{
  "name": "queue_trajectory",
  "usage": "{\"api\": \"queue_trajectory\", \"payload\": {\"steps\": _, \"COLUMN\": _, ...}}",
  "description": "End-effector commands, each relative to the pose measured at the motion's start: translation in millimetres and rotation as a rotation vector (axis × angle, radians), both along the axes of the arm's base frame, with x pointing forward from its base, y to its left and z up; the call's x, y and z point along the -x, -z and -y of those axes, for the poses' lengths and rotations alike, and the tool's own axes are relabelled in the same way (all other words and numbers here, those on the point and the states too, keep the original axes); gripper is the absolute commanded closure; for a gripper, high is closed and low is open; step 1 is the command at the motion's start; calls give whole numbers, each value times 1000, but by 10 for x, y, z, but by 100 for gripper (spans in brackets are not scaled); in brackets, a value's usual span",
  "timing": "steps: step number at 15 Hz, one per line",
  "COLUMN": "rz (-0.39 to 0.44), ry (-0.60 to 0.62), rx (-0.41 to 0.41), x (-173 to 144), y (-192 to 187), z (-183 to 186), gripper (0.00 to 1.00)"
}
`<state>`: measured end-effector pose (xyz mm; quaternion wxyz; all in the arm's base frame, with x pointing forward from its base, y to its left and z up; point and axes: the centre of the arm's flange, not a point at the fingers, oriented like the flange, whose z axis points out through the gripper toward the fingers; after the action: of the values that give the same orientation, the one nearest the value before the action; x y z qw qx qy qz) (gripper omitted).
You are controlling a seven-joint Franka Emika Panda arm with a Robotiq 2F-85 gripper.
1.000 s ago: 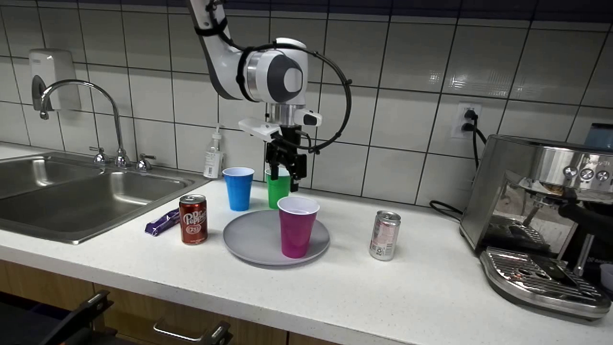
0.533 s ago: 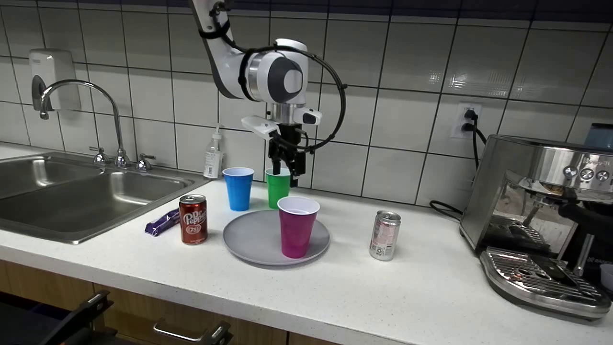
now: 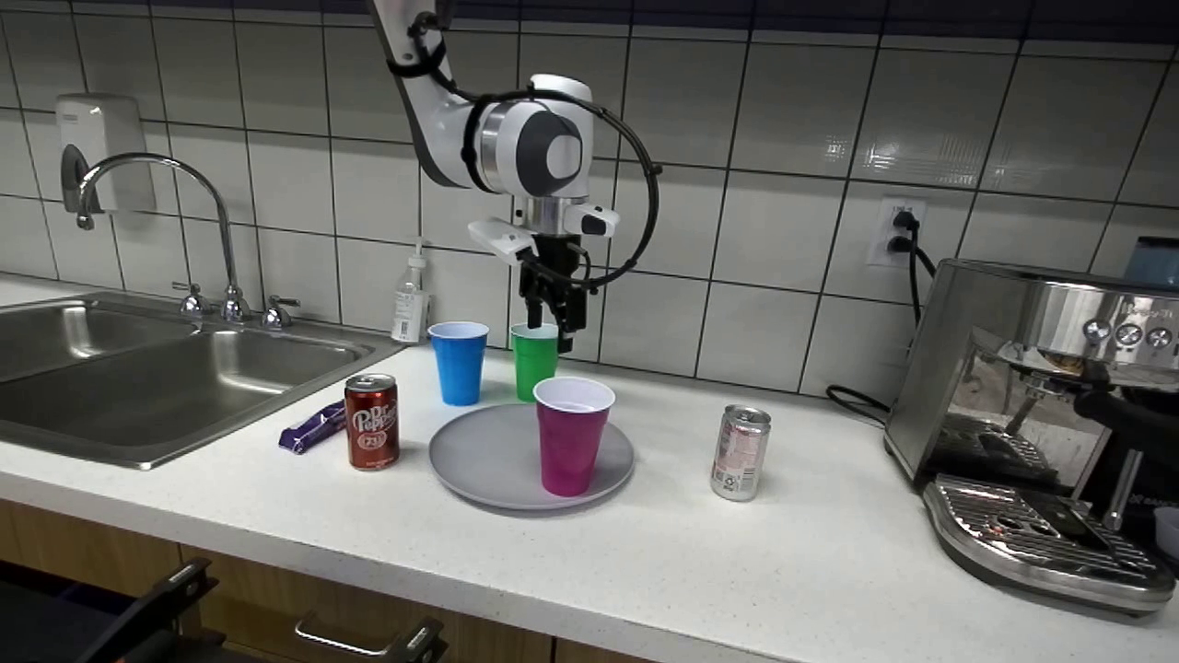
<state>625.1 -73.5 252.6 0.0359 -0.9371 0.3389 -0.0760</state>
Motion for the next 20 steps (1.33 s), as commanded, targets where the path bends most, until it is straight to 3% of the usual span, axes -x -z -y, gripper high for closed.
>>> {"api": "queue_trajectory", "payload": {"steps": 1, "rz": 14, "ry": 38, "rx": -6, "x": -104, "y": -5, "z": -30, "gripper": 0}}
{"api": "queue_trajectory", "payload": {"steps": 20, "rz": -3, "ry": 30, "rx": 8, "x": -41, "y": 39, "z": 5, "gripper": 0}}
